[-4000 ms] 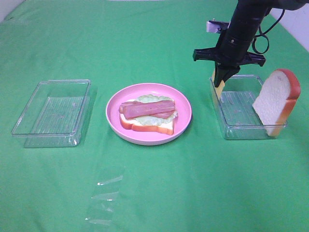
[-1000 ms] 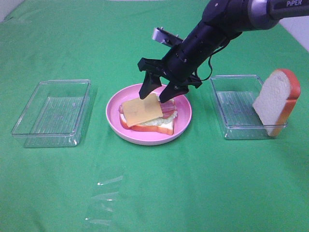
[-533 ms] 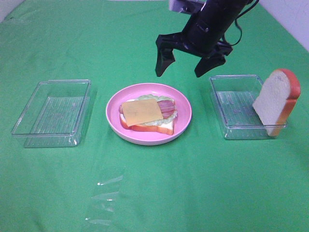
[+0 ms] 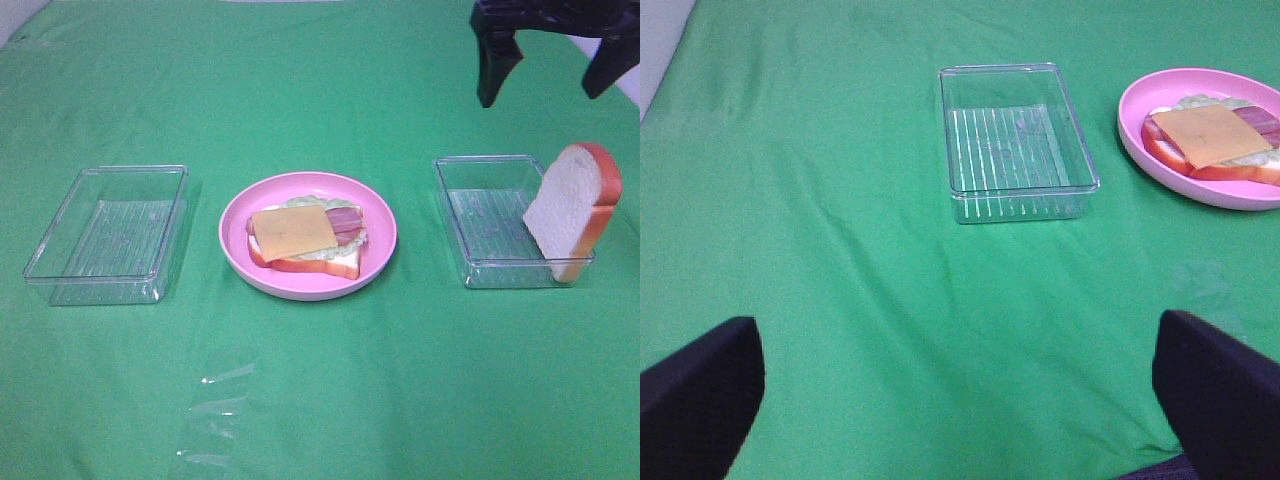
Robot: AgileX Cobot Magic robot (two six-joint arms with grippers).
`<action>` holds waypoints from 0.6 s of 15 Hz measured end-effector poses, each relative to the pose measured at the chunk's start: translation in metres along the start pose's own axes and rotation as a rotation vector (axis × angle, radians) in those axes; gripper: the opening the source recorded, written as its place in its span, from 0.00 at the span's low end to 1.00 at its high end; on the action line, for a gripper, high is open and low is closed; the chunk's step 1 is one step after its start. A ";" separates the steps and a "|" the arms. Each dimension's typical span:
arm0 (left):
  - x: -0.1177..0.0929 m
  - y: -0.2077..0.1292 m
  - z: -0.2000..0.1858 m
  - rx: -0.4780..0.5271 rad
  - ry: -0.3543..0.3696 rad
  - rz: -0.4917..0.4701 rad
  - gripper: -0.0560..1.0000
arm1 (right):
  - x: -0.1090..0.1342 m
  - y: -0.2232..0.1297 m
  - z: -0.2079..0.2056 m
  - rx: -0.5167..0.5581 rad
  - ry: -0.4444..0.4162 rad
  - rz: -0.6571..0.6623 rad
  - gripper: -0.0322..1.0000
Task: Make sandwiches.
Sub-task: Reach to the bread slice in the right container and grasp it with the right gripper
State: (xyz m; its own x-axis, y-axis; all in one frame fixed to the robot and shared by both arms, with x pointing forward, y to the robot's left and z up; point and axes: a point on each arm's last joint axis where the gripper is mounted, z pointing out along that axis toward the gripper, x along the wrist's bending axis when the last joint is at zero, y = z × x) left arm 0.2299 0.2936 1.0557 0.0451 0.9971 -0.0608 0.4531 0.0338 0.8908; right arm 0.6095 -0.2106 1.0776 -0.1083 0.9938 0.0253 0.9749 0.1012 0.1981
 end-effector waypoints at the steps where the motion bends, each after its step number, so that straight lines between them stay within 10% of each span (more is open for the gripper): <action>1: 0.000 0.000 0.000 0.000 0.000 0.000 0.97 | -0.010 0.001 0.000 0.000 -0.012 0.022 0.98; 4: 0.000 0.000 0.000 0.000 0.000 0.000 0.97 | -0.066 0.003 0.000 0.000 -0.053 0.159 0.98; 9: 0.000 0.000 0.000 0.000 0.000 0.000 0.97 | -0.087 0.006 0.024 0.069 -0.039 0.199 0.98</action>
State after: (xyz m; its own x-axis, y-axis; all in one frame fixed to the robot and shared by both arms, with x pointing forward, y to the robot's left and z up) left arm 0.2299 0.2936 1.0557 0.0451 0.9971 -0.0608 0.4531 0.0338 0.8908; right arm 0.6296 -0.2957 1.0531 0.0938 0.9954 0.0186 0.9875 -0.0954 0.1255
